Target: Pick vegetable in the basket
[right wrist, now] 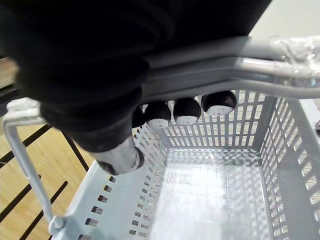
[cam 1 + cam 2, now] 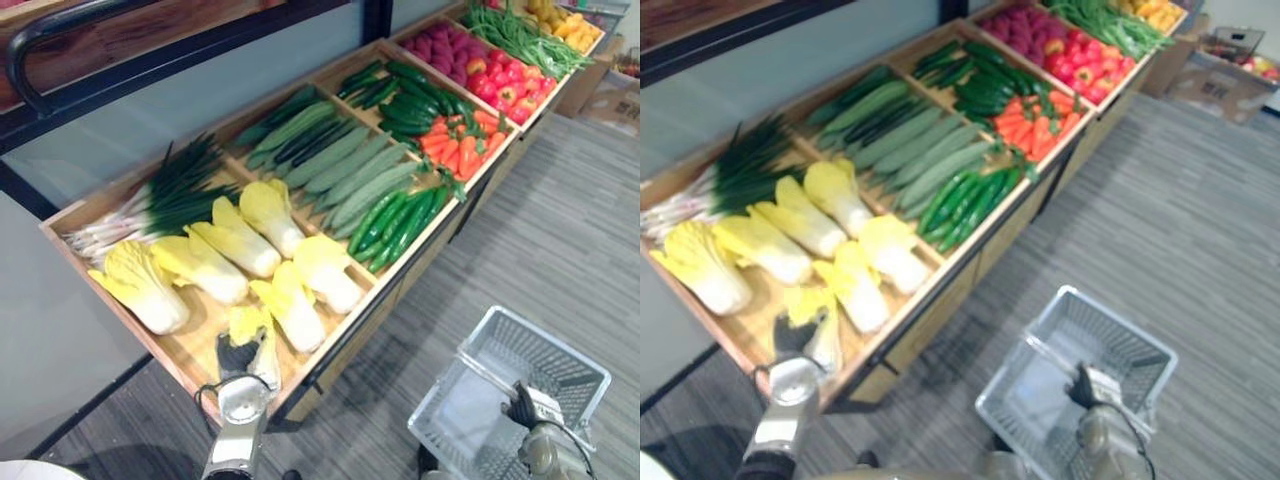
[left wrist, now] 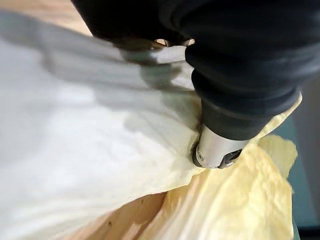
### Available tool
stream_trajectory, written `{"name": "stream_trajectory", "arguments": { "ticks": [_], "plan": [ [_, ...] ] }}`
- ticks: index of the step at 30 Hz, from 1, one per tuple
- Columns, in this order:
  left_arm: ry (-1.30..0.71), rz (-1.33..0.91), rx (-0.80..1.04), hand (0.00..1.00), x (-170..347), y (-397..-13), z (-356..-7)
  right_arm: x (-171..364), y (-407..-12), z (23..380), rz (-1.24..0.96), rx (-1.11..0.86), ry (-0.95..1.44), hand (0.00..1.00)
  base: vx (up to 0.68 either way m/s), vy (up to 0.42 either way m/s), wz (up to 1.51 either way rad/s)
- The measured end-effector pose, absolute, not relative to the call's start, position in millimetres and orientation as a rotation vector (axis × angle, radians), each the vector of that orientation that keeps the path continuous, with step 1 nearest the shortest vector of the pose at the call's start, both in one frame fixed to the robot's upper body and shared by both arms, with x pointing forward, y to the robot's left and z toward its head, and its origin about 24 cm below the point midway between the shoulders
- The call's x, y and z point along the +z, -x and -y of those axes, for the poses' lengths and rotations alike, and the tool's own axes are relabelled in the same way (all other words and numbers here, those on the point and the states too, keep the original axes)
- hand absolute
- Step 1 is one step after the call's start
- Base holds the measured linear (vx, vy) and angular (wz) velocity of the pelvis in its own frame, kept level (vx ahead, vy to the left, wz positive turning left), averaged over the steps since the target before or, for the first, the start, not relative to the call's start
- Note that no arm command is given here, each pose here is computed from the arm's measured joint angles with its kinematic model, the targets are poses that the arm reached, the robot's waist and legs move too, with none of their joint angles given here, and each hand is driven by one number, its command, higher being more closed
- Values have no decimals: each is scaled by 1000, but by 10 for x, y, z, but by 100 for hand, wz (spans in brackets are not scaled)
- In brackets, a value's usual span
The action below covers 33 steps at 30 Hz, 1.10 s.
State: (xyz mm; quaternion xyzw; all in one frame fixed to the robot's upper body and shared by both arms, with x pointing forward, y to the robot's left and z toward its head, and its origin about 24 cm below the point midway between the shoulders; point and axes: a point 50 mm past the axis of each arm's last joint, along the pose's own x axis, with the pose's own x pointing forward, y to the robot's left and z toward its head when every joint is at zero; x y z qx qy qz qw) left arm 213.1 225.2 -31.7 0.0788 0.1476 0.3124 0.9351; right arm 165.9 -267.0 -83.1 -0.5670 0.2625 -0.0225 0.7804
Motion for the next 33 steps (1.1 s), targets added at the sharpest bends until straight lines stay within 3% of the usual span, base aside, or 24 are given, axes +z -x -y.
{"name": "stream_trajectory", "arguments": {
  "ticks": [10,22,29,33],
  "plan": [
    [-56,-248,850,100,-178,-1915,-2540,-891,-1619,2648,-598,-34,1211,100,-26,-6,7],
    [4,-36,939,100,269,-1983,-2529,-920,-1631,2642,-603,-18,1203,100,-2,-1,0],
    [31,183,864,100,722,-2152,-2357,-973,-1649,2687,-643,-12,1191,100,-21,-3,-3],
    [69,332,707,100,1010,-2212,-2099,-927,-1692,2830,-663,-12,1213,100,-21,-5,-9]
  ]
}}
